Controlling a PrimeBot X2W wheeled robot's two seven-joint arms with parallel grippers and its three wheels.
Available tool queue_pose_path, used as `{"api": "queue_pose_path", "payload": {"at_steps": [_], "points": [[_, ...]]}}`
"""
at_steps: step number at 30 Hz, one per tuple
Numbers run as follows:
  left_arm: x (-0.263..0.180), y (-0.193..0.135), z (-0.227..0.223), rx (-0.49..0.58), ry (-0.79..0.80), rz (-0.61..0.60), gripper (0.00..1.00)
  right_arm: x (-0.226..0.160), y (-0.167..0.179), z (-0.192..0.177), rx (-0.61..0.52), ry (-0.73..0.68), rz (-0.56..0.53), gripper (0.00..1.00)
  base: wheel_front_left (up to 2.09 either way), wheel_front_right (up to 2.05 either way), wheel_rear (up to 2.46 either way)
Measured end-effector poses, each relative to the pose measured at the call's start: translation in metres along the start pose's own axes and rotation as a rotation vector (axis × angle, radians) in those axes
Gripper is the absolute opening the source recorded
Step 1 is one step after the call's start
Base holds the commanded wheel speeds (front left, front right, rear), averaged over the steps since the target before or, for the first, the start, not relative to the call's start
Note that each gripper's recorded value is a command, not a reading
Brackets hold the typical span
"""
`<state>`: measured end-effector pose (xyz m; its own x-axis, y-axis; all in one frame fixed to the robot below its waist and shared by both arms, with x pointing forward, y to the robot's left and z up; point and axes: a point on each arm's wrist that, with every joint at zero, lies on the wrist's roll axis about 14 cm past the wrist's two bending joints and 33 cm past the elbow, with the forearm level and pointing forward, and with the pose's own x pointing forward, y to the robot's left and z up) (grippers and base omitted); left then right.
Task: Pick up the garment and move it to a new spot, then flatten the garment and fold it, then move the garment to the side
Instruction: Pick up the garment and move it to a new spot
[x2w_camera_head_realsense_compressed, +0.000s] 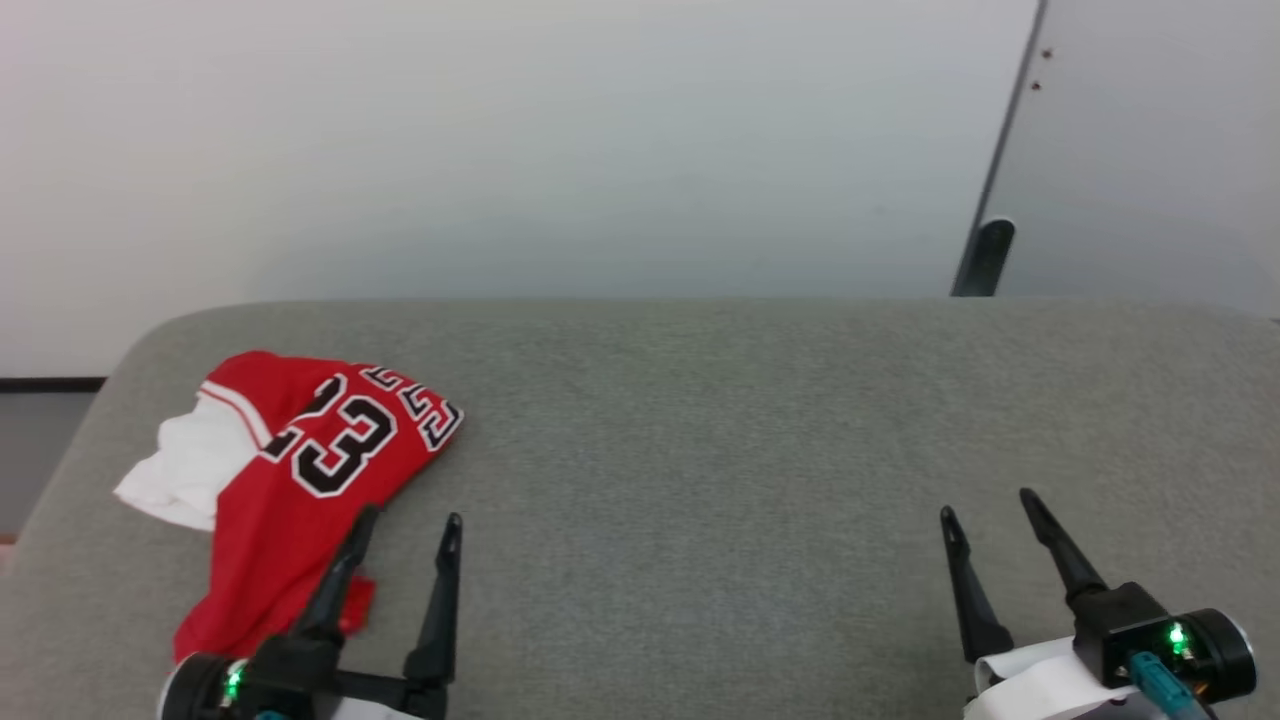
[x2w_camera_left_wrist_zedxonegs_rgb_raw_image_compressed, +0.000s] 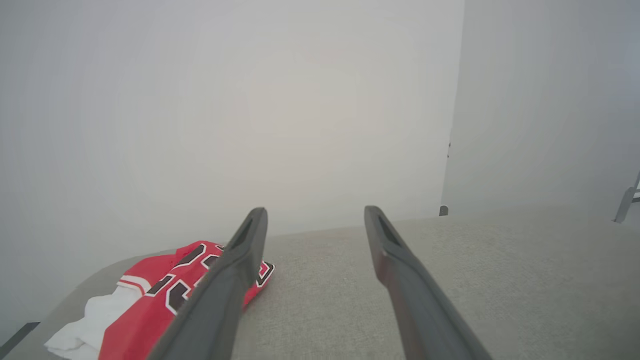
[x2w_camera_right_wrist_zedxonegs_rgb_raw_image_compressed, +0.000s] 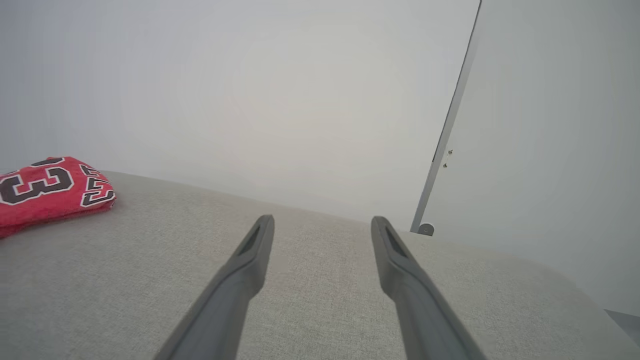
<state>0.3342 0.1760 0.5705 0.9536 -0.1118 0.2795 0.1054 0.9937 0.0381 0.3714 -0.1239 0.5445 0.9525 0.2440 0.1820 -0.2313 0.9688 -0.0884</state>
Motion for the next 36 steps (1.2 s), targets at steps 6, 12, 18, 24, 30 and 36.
{"api": "queue_pose_path", "payload": {"at_steps": [6,12,18,24,30,36], "points": [[-0.017,0.037,0.000,0.010,0.008,0.122,1.00,0.009,0.034,0.000,0.009,-0.001,0.103,1.00,0.00,0.00,0.00],[-0.048,0.082,0.004,0.051,0.017,0.271,1.00,0.016,0.077,0.001,0.033,-0.006,0.232,1.00,0.00,0.00,0.00],[-0.081,0.116,0.007,0.061,0.024,0.399,1.00,0.022,0.116,0.010,0.051,-0.029,0.350,1.00,0.00,0.00,0.00],[-0.098,0.131,-0.002,-0.004,0.036,0.484,1.00,0.023,0.128,0.009,0.062,-0.025,0.383,1.00,0.00,0.00,0.00],[-0.056,0.147,-0.006,-0.141,0.095,0.454,1.00,0.029,0.120,0.003,0.050,-0.016,0.364,1.00,0.00,0.00,0.00],[0.025,0.152,0.011,-0.163,0.258,0.278,1.00,0.045,0.090,-0.008,0.020,-0.006,0.306,1.00,0.00,0.00,0.00]]}}
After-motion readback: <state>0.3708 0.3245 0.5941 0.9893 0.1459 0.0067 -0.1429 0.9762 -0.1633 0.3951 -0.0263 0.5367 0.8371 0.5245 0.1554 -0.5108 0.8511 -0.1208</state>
